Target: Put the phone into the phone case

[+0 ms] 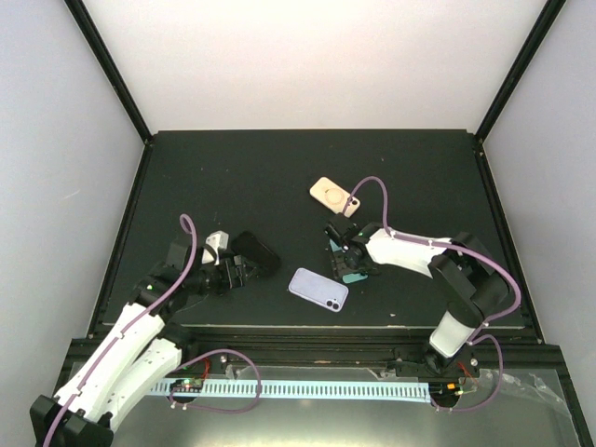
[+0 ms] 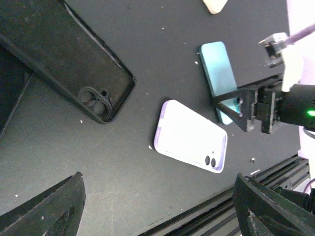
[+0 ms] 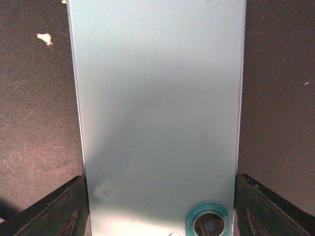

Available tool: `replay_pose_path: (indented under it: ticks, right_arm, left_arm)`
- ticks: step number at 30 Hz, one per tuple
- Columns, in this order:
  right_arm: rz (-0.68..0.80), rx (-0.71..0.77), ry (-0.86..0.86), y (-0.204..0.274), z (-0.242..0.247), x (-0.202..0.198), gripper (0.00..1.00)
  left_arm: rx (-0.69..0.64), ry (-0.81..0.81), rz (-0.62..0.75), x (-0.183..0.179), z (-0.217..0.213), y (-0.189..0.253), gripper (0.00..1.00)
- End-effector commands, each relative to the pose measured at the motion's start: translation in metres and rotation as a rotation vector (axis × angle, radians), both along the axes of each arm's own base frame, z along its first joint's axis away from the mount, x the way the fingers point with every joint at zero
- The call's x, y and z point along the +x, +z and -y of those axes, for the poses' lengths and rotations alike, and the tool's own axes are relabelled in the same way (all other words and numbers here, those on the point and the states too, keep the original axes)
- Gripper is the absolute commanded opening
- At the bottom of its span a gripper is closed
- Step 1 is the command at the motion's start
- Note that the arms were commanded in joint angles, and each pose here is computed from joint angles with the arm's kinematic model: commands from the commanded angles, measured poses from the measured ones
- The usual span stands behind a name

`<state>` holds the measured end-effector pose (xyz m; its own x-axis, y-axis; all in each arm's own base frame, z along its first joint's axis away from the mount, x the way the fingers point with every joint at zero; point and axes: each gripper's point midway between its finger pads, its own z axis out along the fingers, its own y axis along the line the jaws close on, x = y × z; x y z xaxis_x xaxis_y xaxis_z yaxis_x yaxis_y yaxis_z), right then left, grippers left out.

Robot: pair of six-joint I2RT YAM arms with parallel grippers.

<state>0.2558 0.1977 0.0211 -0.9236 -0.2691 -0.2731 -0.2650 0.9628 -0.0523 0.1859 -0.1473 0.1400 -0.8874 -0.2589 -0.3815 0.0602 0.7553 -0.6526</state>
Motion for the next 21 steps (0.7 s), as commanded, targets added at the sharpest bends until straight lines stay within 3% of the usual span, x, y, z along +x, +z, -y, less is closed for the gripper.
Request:
replay_pose_path:
  ticks: [1, 12, 21]
  right_arm:
    - [0.137, 0.072, 0.084, 0.034, -0.014, 0.015, 0.73]
    - [0.269, 0.255, 0.257, 0.080, -0.045, 0.002, 0.69]
    - [0.415, 0.426, 0.497, 0.134, -0.095, -0.039, 0.68]
  left_arm:
    - [0.011, -0.004, 0.073, 0.016, 0.003, 0.030, 0.82]
    - [0.005, -0.074, 0.045, 0.038, 0.021, 0.045, 0.76]
    - [-0.099, -0.154, 0.026, 0.041, 0.042, 0.054, 0.75]
